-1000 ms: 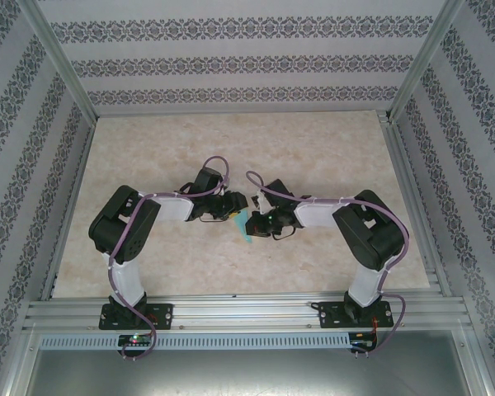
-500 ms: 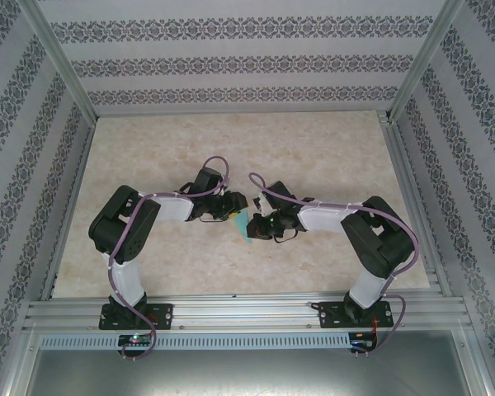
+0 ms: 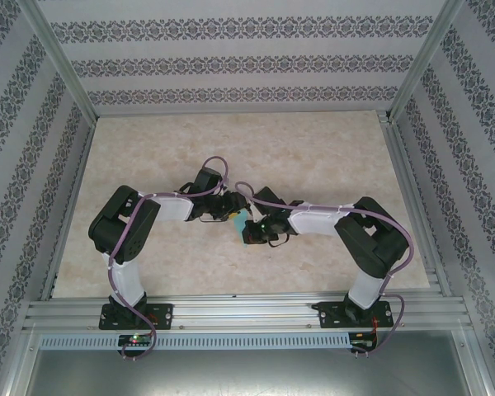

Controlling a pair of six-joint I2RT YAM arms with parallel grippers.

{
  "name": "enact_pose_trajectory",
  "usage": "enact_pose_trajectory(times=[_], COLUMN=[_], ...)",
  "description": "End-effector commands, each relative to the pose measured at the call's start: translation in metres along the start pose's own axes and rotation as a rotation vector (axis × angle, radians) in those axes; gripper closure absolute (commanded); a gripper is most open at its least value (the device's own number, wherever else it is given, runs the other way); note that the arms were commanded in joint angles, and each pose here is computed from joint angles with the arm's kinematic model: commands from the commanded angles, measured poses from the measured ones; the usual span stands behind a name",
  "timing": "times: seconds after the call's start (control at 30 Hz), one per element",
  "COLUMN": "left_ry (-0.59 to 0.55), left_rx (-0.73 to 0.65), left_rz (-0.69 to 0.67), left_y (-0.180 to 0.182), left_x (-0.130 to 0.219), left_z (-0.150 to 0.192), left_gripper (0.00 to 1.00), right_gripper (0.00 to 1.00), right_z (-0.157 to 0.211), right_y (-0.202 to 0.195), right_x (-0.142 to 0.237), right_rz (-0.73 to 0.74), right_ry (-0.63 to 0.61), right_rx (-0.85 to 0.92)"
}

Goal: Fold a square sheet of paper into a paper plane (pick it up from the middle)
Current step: Fold the wing for the fifth time at the center of the table.

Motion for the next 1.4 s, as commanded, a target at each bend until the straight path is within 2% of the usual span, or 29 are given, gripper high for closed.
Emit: enact_pose_trajectory(times=[0.0,0.13,0.2,0.33,0.53,0.7,0.93,1.37], left_ry=[0.049,0.055,0.055,0.061,0.065,0.068,0.068,0.065], left_rx=[0.099,0.099,0.1,0.097,0.094,0.094,0.093,0.1], left_rz=[-0.157,-0.164,-0.165,-0.158,-0.151,-0.143,-0.137,-0.137], left_y=[0.035,0.035,0.035,0.035,0.035,0.035,0.034,0.034], left_x=[-0.003,-0.003,-0.003,-0.004,-0.004,-0.004,-0.004,-0.003], left_z=[0.015,0.015,0.016,0.016,0.017,0.018,0.017,0.017], left_gripper=[0.55,0.55,0.56,0.55,0.56,0.56,0.56,0.55], right_gripper=[0.95,0.95,0.9,0.84,0.79,0.83,0.91,0.93], right_z=[0.041,0.047,0.05,0.046,0.019,-0.006,-0.034,-0.006], right_y=[-0.031,-0.031,-0.031,-0.014,-0.004,0.005,0.014,-0.015], right_x=[-0.017,-0.02,-0.016,0.001,0.042,0.052,0.023,-0.019], right_rz=[0.264,0.292,0.269,0.116,-0.087,-0.292,-0.448,-0.387], right_ry=[0.146,0.153,0.15,0.1,-0.082,-0.174,-0.141,-0.005], right_rx=[0.046,0.05,0.035,0.025,-0.1,-0.193,-0.309,-0.358])
Point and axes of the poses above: each hand's point on the last joint's axis, 136 mm out from that joint toward the fingers, its own x axis back along the fingers, its own y axis along the line the jaws close on, z = x × y, the point moved 10 cm from there along x, back along the fingers, and after that the axes turned 11 degrees about -x, right-handed, at the moved point
